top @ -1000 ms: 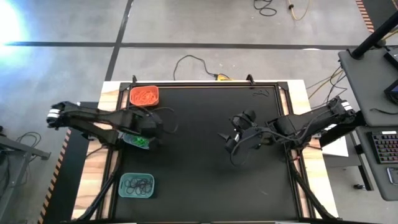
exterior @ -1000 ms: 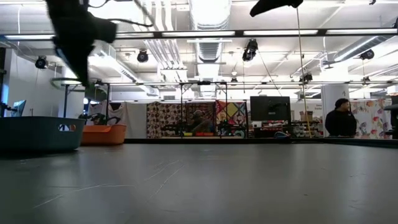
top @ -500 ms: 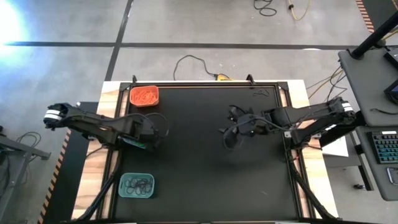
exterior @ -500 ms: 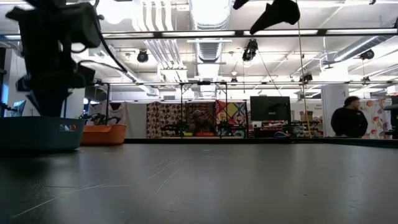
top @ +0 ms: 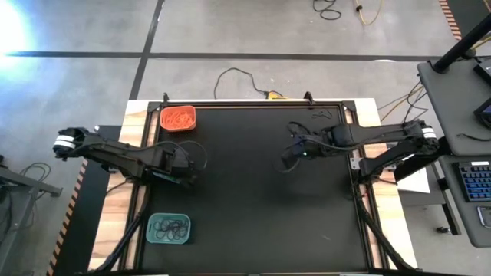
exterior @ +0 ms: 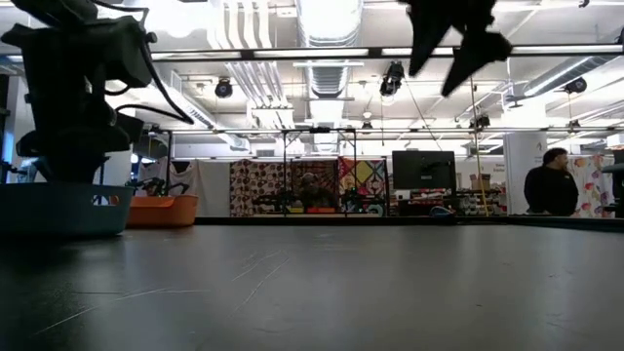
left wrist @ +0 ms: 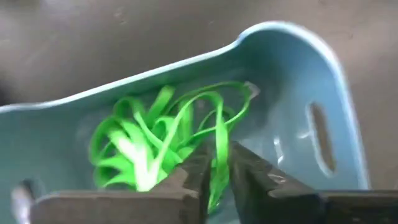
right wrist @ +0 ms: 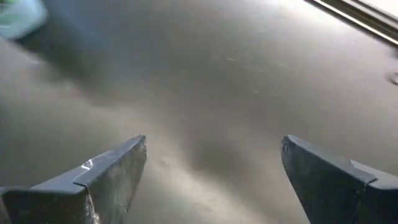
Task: Sort rubber bands into baskets
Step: Put the green rubber band into the blue bin, then put the purple rubber band into the green bin
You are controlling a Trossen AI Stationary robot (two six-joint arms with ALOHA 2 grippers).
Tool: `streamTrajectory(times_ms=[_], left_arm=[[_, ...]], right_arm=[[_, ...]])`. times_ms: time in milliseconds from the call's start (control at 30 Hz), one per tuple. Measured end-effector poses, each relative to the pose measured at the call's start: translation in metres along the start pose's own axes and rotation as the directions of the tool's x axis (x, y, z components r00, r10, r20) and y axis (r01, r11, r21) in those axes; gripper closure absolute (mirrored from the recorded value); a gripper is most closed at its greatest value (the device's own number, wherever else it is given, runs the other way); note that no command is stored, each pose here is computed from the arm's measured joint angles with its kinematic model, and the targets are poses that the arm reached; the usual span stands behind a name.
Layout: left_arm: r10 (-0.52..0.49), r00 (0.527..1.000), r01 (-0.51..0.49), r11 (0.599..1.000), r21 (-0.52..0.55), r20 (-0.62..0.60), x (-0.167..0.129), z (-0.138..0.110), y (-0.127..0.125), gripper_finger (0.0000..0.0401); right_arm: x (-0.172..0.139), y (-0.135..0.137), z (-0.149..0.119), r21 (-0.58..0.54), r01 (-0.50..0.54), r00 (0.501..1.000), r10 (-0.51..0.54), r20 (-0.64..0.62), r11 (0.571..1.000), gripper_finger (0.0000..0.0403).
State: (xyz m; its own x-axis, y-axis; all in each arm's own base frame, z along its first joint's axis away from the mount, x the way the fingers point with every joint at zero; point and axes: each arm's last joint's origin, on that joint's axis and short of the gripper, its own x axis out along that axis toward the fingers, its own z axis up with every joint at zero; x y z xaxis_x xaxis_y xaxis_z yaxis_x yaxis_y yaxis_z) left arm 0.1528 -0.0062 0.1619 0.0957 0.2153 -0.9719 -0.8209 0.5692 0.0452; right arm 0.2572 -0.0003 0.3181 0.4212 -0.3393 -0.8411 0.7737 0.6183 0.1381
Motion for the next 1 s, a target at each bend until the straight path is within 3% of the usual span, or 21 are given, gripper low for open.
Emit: streamTrajectory(times_ms=[100, 267, 400, 500, 733, 1000], left_arm=[[0.035, 0.999, -0.034, 0.999, 0.012, -0.034, -0.007, 0.0, 0.003, 0.0326], [-0.016, 0.993, 0.021, 0.999, 0.037, -0.118, -0.024, 0.001, 0.002, 0.0246], [-0.062, 0.994, 0.066, 0.997, 0.051, -0.087, -0.047, 0.009, 0.0, 0.0192], [-0.101, 0.995, 0.102, 0.993, 0.061, -0.027, -0.066, 0.015, -0.001, 0.0162], [-0.075, 0.991, 0.068, 0.996, 0.065, 0.109, -0.106, 0.023, 0.01, 0.0144], [-0.089, 0.936, 0.09, 0.996, 0.013, 0.341, -0.143, 0.035, 0.017, 0.0158]], right_arm=[[0.016, -0.014, 0.005, 0.063, 0.086, 0.996, -0.084, -0.031, 0.994, 0.0044], [0.053, -0.039, 0.011, 0.204, 0.239, 0.97, -0.221, -0.105, 0.949, 0.0044], [0.079, -0.058, 0.014, 0.283, 0.328, 0.942, -0.291, -0.165, 0.901, 0.0044], [0.087, -0.071, 0.023, 0.305, 0.341, 0.937, -0.297, -0.182, 0.889, 0.0044], [0.104, -0.133, 0.047, 0.4, 0.406, 0.914, -0.359, -0.189, 0.822, 0.0044], [0.139, -0.194, 0.061, 0.621, 0.379, 0.916, -0.371, -0.15, 0.686, 0.0069]])
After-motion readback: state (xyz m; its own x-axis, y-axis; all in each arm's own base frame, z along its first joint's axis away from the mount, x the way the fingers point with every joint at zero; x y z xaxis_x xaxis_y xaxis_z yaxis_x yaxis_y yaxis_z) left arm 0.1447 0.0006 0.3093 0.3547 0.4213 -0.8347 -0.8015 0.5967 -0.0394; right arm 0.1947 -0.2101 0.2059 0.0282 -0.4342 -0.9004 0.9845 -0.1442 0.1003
